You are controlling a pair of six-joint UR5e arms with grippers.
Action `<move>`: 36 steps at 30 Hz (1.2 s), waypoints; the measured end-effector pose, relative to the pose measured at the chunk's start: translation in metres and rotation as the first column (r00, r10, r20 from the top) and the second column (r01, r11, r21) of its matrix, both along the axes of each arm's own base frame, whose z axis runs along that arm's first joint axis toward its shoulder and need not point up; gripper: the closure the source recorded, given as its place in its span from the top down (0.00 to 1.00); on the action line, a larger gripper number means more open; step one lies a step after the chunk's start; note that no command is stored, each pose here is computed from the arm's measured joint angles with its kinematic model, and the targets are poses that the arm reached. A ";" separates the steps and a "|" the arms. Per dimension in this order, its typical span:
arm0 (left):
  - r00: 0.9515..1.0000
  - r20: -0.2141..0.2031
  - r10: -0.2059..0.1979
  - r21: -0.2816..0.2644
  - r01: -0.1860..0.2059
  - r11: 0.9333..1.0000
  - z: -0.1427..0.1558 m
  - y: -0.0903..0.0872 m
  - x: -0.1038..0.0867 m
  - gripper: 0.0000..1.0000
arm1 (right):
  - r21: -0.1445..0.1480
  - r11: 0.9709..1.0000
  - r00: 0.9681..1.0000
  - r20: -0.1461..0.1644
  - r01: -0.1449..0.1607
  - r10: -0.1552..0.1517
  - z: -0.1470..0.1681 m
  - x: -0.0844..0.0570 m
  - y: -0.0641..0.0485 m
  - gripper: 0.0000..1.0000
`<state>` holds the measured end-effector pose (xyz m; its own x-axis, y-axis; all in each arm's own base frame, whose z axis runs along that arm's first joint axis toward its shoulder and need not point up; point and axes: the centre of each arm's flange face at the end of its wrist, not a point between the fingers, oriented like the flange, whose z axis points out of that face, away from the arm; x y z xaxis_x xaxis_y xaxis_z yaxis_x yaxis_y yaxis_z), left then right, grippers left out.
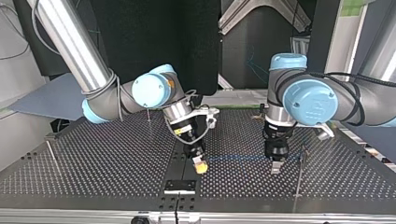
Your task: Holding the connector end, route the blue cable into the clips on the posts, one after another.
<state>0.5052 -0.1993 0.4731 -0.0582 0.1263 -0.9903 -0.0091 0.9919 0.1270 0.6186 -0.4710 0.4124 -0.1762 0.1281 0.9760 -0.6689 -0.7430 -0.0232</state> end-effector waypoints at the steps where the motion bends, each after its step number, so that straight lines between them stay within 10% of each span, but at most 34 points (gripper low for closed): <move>1: 1.000 0.001 0.004 0.001 -0.004 1.000 0.000 0.000 0.000 0.99 | 0.001 1.000 1.000 -0.001 0.000 0.000 0.000 0.000 0.000 0.00; 12: 1.000 0.009 0.015 0.005 -0.015 1.000 0.001 0.000 0.000 0.96 | 0.004 1.000 1.000 -0.004 -0.002 0.002 -0.001 0.001 0.002 0.00; 28: 1.000 0.021 0.012 -0.013 -0.012 1.000 0.003 -0.002 0.000 0.00 | 0.008 1.000 1.000 -0.008 -0.003 0.003 -0.002 0.001 0.002 0.00; 36: 1.000 0.018 0.011 -0.019 -0.011 1.000 0.002 -0.002 0.000 0.00 | 0.009 1.000 1.000 -0.008 -0.002 0.002 -0.002 0.000 0.002 0.00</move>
